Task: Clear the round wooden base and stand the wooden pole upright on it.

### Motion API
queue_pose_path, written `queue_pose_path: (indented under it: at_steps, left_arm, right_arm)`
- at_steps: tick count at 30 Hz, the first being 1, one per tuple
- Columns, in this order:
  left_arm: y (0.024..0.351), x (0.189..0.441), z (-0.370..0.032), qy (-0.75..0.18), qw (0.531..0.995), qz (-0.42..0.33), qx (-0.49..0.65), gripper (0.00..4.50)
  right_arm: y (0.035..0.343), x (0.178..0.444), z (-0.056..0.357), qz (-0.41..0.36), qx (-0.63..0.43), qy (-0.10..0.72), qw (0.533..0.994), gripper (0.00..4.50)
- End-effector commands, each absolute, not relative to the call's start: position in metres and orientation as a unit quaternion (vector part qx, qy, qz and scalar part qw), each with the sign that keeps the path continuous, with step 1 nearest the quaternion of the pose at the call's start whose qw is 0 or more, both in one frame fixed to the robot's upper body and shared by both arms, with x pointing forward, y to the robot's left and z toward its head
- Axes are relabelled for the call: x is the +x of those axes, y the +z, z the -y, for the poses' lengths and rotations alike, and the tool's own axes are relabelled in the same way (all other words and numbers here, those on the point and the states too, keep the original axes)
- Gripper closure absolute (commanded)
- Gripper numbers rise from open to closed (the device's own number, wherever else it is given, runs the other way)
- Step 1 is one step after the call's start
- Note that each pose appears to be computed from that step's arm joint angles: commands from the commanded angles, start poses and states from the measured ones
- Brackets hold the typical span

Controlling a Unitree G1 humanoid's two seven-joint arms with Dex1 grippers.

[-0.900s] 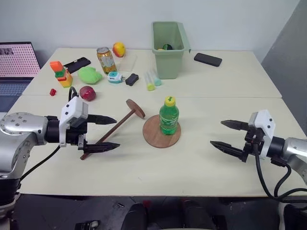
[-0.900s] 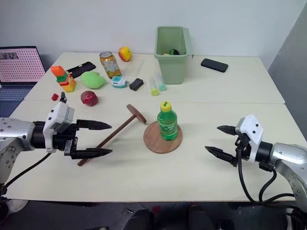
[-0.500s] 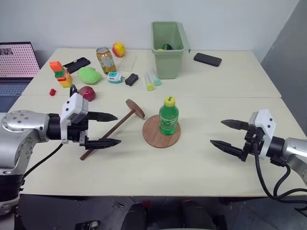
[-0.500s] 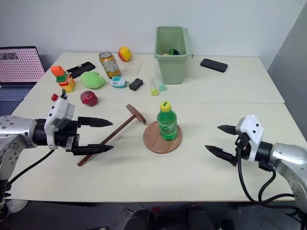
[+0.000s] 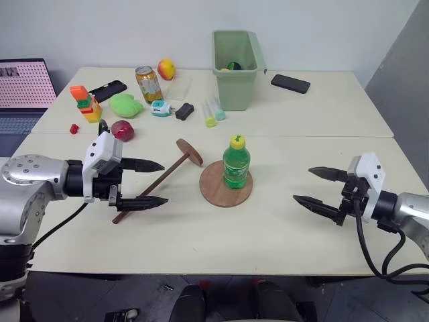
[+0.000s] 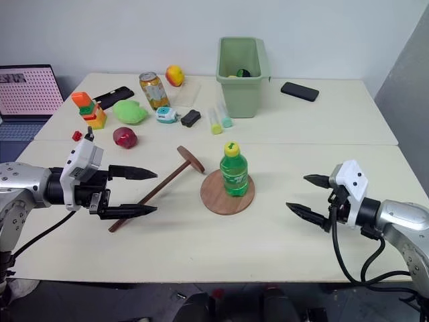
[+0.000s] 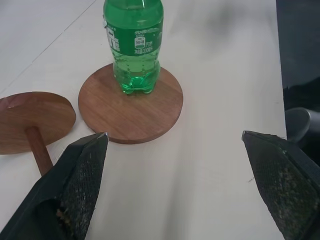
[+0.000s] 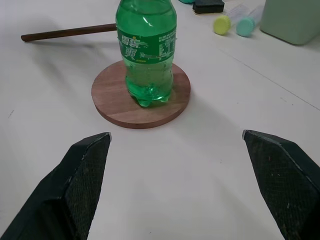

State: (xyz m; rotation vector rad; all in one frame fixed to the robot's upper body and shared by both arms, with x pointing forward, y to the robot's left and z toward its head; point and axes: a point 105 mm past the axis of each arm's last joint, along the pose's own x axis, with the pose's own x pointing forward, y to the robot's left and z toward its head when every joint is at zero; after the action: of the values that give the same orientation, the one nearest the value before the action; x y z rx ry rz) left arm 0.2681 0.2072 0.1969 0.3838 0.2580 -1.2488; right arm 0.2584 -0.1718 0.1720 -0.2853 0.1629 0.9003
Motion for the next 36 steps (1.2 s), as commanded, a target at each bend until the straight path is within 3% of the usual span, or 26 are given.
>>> queue_pose_path:
  at_steps: [1, 7, 13, 24, 32, 36]
  left_arm:
    - [0.210, 0.264, -0.209, -0.583, 0.784, -0.099, 0.188, 0.00]
    - [0.210, 0.262, -0.207, -0.599, 0.772, -0.094, 0.190, 0.00]
    - [0.212, 0.267, -0.197, -0.614, 0.761, -0.085, 0.192, 0.00]
    - [0.216, 0.268, -0.189, -0.622, 0.754, -0.071, 0.196, 0.00]
    - [0.218, 0.266, -0.189, -0.620, 0.756, -0.072, 0.200, 0.00]
    - [0.219, 0.266, -0.190, -0.616, 0.758, -0.072, 0.204, 0.00]
  right_arm:
    - [0.181, 0.254, 0.159, -0.049, -0.151, 0.451, 0.878, 0.07]
    - [0.183, 0.254, 0.142, -0.031, -0.139, 0.471, 0.871, 0.07]
    - [0.185, 0.280, 0.103, 0.008, -0.111, 0.481, 0.870, 0.07]
    - [0.155, 0.328, 0.050, 0.018, -0.056, 0.471, 0.880, 0.07]
    - [0.154, 0.336, 0.017, 0.022, -0.016, 0.503, 0.864, 0.07]
    - [0.155, 0.340, 0.013, 0.029, -0.005, 0.505, 0.862, 0.78]
